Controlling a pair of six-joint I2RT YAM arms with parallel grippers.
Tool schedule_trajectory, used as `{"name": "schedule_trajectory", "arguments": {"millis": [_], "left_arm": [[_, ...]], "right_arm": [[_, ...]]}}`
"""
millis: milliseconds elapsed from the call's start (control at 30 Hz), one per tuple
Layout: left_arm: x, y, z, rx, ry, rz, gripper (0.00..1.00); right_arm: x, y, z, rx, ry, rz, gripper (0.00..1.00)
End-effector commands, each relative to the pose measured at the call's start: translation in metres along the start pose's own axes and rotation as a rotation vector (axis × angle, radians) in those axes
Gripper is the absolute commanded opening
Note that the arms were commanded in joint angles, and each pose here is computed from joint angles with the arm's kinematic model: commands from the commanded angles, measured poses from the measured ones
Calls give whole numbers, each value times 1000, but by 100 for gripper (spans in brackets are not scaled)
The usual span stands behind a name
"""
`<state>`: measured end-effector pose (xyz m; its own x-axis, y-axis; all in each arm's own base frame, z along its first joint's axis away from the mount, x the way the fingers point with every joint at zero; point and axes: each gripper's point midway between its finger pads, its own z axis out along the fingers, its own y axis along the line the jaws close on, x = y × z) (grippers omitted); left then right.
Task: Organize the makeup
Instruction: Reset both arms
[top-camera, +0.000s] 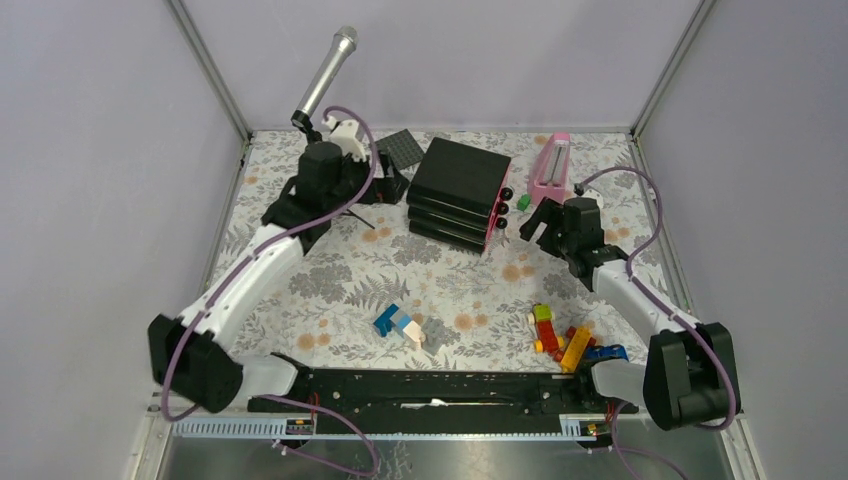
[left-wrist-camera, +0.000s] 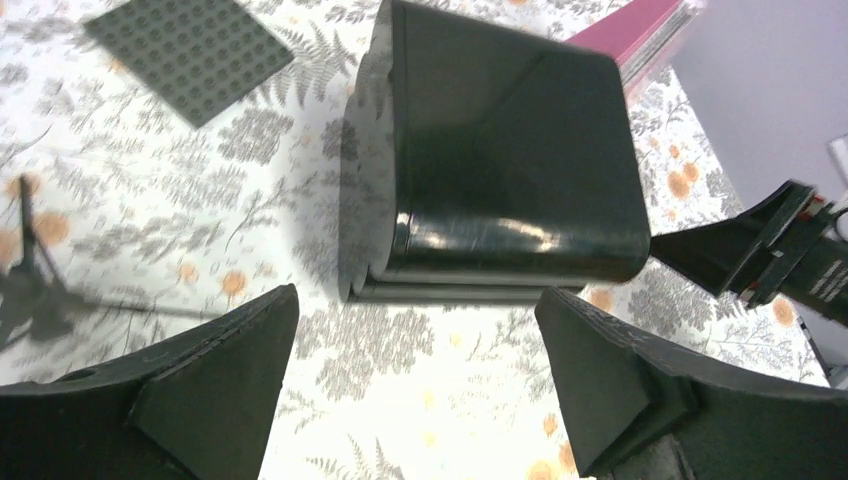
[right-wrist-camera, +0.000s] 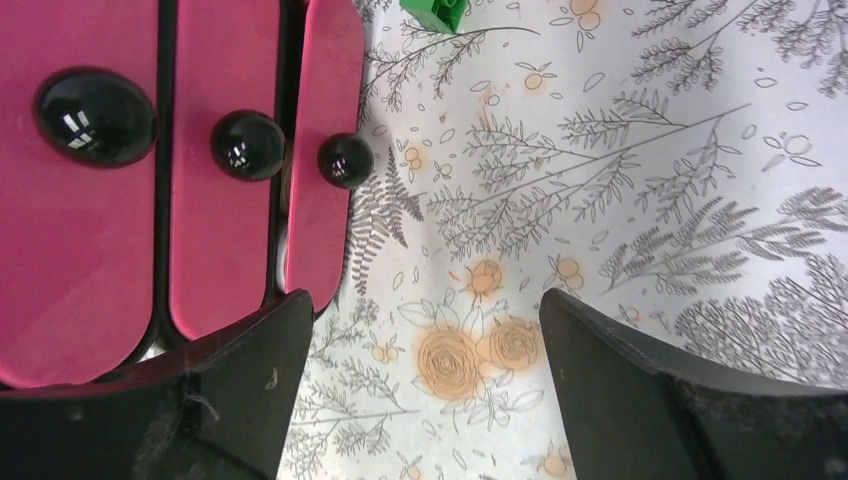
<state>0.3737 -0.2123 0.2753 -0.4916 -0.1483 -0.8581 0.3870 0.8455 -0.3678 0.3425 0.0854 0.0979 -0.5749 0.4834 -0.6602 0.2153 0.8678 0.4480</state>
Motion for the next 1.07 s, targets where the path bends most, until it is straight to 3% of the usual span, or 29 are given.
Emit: {"name": "schedule_trajectory", "arguments": {"millis": [0, 67, 367, 500, 700, 1033], "left_arm": [[32, 23, -33, -115, 21, -37, 99], [52, 30, -45, -127, 44, -37, 99], [113, 57, -76, -209, 138, -9, 99], [119, 69, -85, -261, 134, 19, 99], [117, 58, -90, -204, 127, 18, 99], [121, 60, -88, -212, 156, 27, 99]], "right_arm": [[4, -1, -31, 24, 80, -65, 94], [10, 0, -38, 10, 104, -65, 99], [28, -23, -51, 96, 155, -71, 100], [27, -55, -54, 265, 124, -53, 100], [18, -85, -71, 416, 33, -45, 100], [12, -87, -84, 373, -72, -30, 100]]}}
